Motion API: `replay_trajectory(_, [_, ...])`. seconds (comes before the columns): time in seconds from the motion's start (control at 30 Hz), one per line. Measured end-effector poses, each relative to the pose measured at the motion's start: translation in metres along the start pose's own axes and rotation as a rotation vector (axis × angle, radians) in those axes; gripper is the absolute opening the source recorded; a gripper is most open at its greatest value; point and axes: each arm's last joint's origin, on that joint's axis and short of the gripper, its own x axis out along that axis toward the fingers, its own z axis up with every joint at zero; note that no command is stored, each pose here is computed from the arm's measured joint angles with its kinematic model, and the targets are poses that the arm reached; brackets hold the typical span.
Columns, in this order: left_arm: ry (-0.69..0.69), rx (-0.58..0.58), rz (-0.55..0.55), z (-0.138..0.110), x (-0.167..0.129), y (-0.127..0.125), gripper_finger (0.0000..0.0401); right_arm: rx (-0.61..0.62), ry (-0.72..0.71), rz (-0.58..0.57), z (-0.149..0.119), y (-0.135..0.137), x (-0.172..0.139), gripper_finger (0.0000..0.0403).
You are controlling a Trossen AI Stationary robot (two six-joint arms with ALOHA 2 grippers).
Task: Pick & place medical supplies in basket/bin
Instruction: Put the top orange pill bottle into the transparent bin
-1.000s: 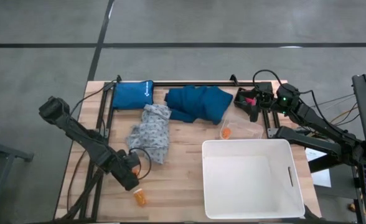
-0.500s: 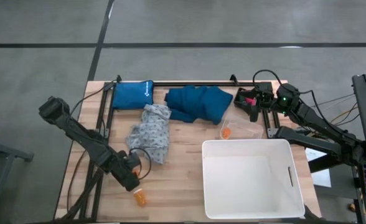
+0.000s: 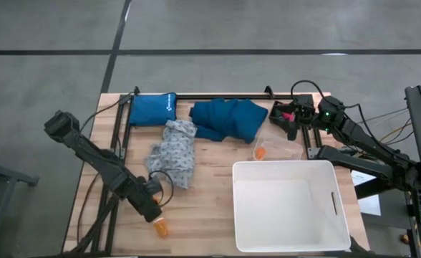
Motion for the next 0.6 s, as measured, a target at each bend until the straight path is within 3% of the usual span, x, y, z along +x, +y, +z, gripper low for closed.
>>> replay_trajectory(0.6, [-0.084,-0.091,-0.133,0.003,-0.03,0.002,0.02,0.0,0.0,0.0,0.0,0.0,0.0,0.0311])
